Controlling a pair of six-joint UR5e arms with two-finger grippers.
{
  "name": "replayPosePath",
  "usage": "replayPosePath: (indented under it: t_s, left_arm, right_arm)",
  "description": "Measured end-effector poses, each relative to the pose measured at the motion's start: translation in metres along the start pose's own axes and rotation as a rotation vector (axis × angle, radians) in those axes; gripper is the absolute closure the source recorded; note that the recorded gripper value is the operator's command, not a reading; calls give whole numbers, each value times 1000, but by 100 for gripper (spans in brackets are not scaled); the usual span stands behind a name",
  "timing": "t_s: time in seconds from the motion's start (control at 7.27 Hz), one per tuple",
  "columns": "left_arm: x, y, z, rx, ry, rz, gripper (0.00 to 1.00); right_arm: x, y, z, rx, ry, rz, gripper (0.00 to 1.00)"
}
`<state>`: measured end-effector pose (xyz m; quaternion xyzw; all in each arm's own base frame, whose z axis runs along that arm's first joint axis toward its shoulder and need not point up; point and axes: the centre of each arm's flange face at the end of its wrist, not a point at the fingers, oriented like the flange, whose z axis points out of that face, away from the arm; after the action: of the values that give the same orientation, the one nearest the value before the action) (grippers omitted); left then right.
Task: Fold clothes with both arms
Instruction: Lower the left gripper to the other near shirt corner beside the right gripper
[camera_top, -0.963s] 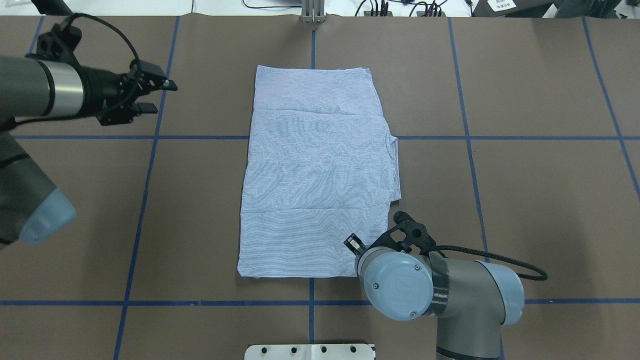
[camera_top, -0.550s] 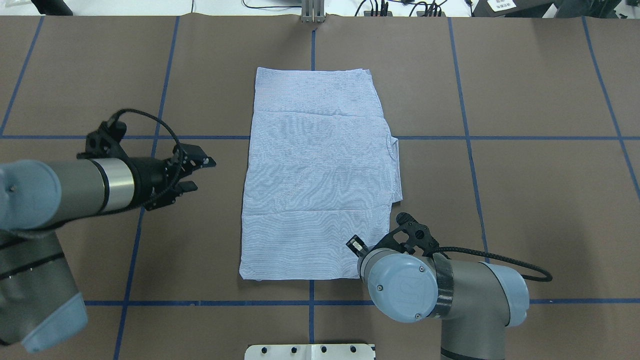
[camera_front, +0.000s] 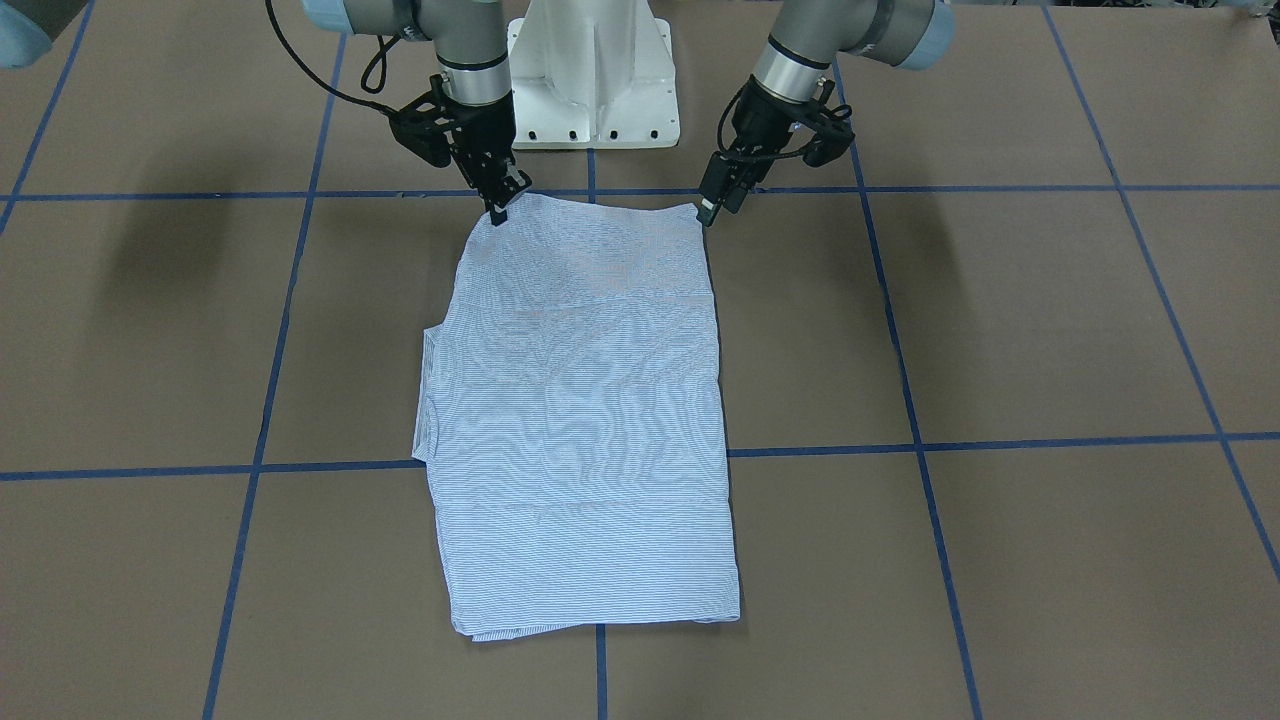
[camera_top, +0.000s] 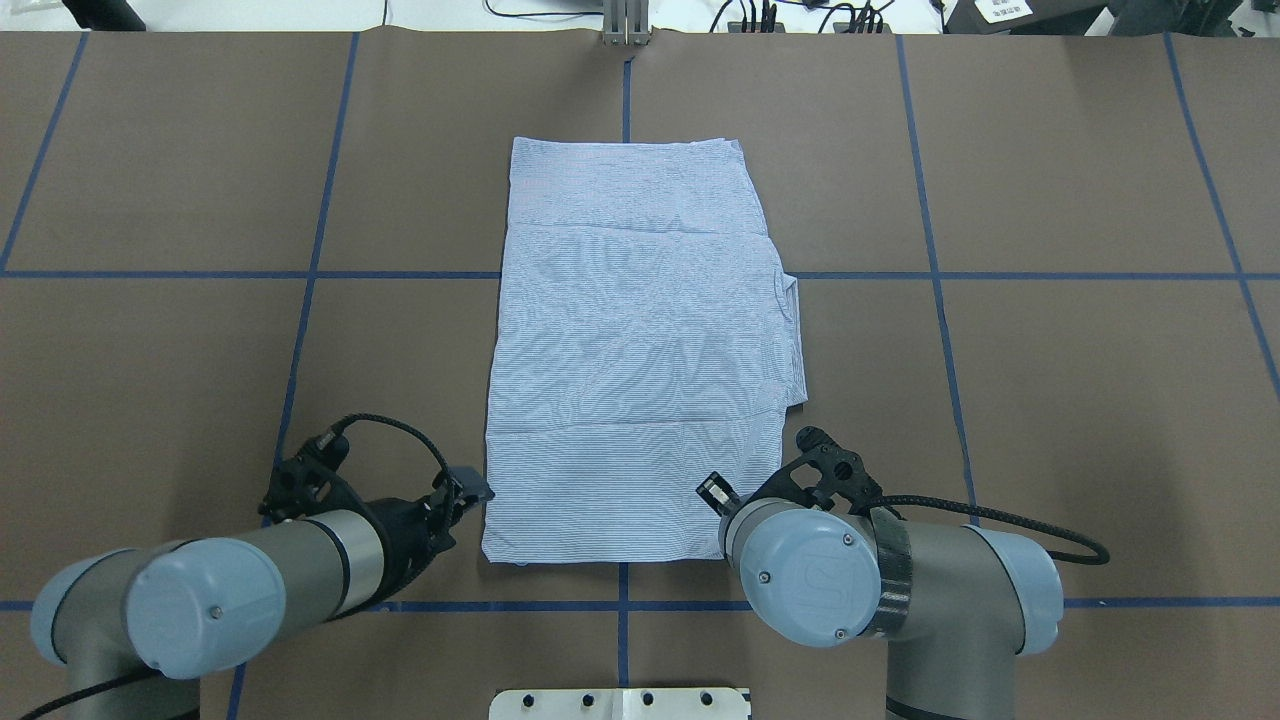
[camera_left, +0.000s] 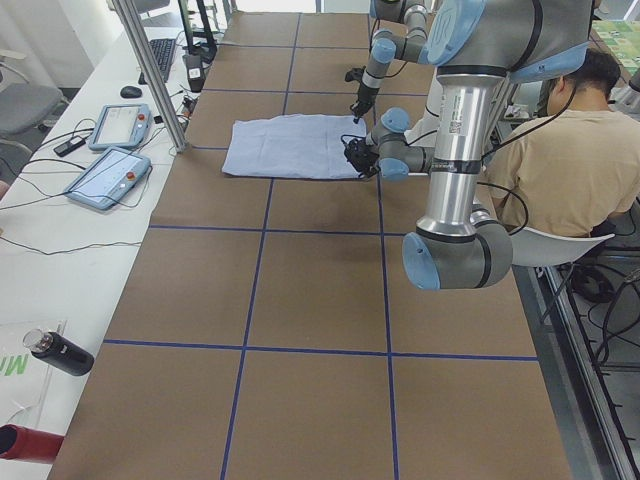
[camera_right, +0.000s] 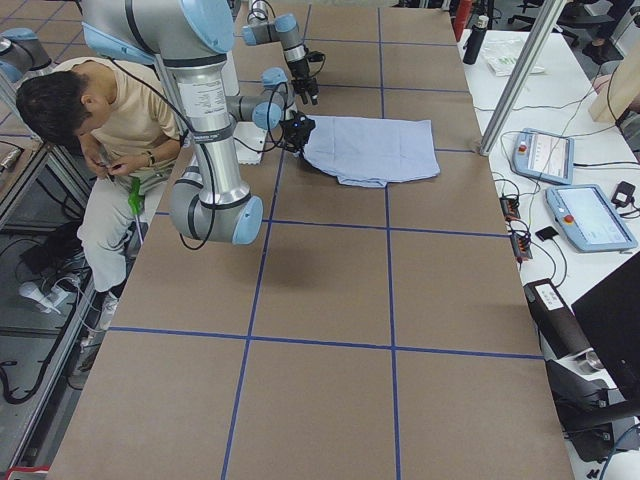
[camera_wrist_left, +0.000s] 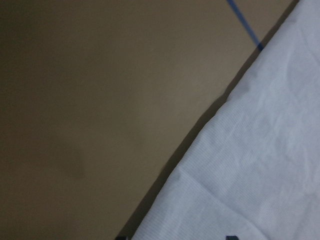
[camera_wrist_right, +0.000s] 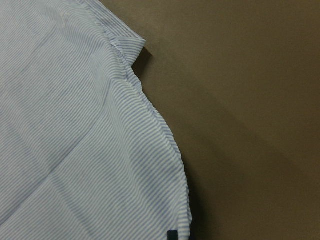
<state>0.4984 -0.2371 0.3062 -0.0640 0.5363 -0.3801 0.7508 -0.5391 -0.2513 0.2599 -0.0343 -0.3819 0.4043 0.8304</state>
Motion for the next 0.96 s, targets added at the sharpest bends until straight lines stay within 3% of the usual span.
replayPosePath:
  t_s: [0.41, 0.96]
  left_arm:
    - [-19, 30, 16, -13, -46, -1, 30]
    - [-17, 28, 21, -3, -44, -1, 34]
  right_arm:
    - [0, 0, 0, 0, 0, -1, 100]
    - [0, 0, 0, 0, 0, -1, 100]
